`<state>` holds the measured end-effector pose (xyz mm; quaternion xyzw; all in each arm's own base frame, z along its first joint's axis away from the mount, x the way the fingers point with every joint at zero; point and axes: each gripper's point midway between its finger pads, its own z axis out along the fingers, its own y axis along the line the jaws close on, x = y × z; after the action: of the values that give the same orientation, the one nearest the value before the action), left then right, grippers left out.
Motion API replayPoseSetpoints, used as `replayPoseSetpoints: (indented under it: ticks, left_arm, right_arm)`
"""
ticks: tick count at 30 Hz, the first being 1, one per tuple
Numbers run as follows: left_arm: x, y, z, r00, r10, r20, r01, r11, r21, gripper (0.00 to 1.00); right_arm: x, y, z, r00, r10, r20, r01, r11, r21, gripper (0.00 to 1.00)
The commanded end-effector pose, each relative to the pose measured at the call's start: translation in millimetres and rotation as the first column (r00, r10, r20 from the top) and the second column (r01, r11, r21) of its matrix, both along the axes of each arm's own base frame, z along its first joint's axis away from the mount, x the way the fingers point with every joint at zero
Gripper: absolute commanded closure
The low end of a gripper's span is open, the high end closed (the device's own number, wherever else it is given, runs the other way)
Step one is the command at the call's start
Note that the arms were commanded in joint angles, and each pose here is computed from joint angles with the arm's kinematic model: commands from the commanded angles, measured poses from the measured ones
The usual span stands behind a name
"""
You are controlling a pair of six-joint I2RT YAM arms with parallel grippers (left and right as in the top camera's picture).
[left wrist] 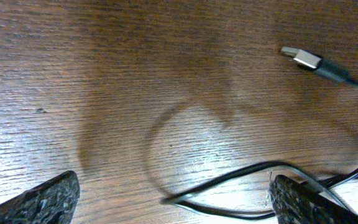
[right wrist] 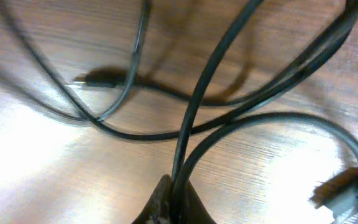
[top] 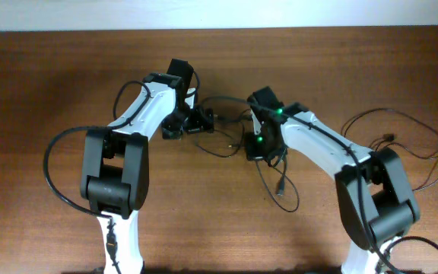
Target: Untangle cables
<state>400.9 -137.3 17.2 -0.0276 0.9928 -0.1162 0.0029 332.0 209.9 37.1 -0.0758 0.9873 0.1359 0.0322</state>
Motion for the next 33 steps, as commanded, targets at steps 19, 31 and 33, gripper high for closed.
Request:
replayPoseSetpoints:
  ticks: [19,31,33]
  left_arm:
    - [1,-1,9,1.0,-0.009,0.027,0.009,1.0,0.004,0.76]
    - [1,-1,9,1.0,-0.01,0.026,0.01,1.0,0.005,0.74]
    - [1,-1,9,1.0,-0.01,0.026,0.01,1.0,0.005,0.73]
  right_arm:
    - [6,56,245,0.923,0.136,0.361,-0.276,0.886,0.373,0.96]
    - [-6,-51,253,0.886,0.065,0.46,-0.03,0.996,-0.084,0.96]
    - [2,-94,230,0.904,-0.005,0.427,0.142,0.946,-0.29,0.96]
